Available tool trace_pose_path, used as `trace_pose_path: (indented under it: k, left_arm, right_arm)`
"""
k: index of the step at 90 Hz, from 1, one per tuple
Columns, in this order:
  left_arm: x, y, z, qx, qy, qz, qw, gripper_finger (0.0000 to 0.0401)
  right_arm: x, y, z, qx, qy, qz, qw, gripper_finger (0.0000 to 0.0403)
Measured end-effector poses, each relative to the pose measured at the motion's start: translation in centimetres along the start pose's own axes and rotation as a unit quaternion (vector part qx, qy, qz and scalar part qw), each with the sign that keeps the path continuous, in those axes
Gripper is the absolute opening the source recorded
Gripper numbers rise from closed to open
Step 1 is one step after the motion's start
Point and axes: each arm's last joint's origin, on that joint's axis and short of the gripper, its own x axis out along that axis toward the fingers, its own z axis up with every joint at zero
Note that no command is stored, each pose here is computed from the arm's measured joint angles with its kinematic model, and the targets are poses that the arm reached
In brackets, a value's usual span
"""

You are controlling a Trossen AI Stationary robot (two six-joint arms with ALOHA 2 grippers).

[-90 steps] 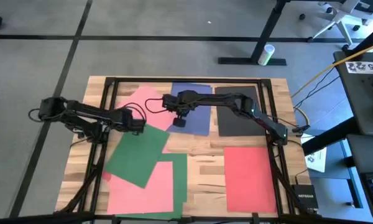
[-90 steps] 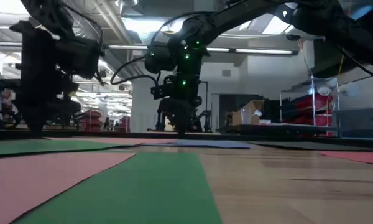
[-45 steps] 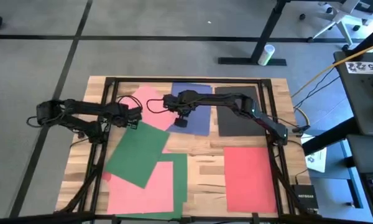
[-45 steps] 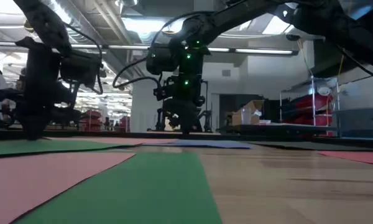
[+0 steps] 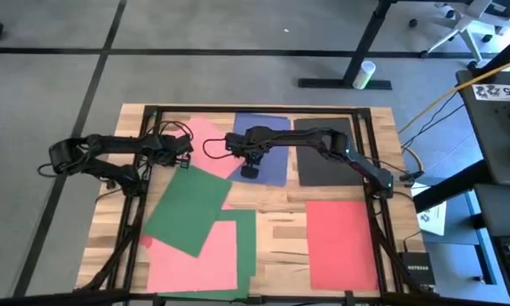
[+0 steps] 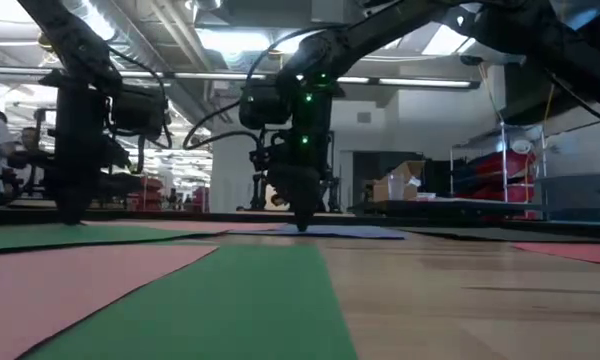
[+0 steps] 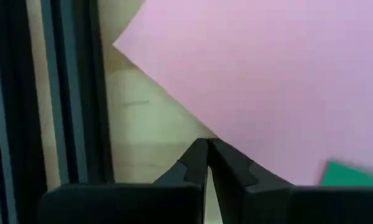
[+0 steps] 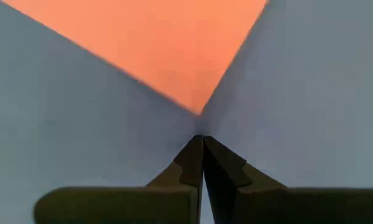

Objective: Organize paper
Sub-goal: Move the pink paper to the top left of the table

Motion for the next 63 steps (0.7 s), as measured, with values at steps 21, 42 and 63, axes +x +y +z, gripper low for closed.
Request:
trace_pose_path:
  k: [21, 42, 63]
  left_arm:
    - [0.4, 0.1, 0.9, -0.012, -0.015, -0.013, 1.000, 0.0001]
    - [0.7, 0.2, 1.8, -0.016, -0.029, -0.028, 0.999, 0.0001]
    - [1.0, 0.5, 2.9, -0.017, -0.044, -0.042, 0.998, 0.0000]
  right_arm:
    - [-0.2, 1.1, 0.4, -0.023, -0.020, 0.032, 0.999, 0.0000]
    - [-0.2, 1.5, 0.5, -0.034, -0.024, 0.049, 0.998, 0.0000]
    - [-0.2, 1.8, 0.5, -0.043, -0.023, 0.052, 0.997, 0.0000]
